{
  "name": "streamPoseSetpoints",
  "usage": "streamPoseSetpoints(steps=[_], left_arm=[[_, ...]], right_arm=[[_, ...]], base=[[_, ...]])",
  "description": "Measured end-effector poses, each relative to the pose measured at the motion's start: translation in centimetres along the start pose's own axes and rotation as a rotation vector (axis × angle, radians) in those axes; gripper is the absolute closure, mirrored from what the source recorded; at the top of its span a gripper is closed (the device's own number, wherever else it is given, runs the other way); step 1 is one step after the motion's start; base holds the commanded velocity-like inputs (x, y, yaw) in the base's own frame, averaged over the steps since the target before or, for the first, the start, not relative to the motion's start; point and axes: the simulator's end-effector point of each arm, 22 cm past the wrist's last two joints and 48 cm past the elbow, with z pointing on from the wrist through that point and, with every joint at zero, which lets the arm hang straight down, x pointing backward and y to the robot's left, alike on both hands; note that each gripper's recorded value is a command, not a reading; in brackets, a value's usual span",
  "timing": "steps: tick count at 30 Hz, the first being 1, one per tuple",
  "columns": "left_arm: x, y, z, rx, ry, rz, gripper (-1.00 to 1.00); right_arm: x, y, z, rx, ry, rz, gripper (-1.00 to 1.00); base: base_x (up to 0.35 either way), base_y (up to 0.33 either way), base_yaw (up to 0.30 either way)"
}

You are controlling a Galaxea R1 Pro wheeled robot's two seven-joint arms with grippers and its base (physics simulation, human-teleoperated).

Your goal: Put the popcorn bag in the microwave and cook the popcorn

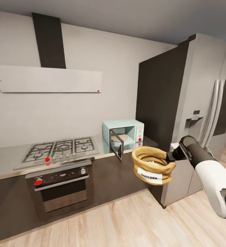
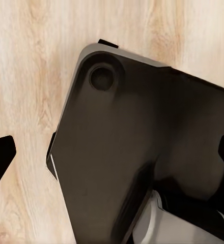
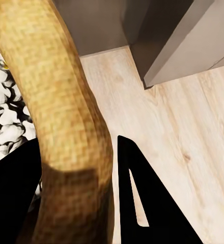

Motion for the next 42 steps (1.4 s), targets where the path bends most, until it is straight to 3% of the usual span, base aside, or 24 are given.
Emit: streamPoseSetpoints(steps=[16, 42], left_arm=[[0.4, 0.1, 0.0, 0.002, 0.010, -0.002, -1.00], [1.8, 0.7, 0.0, -0.012, 0.044, -0.008, -1.00]], right_arm=[[0.5, -0.2, 1.0, 0.009, 0.019, -0.003, 1.00], [1.5, 0.5, 3.5, -0.001, 0.060, -0.009, 1.00]], base=[[0.290, 0.000, -0.086], [0.006, 0.000, -0.091]])
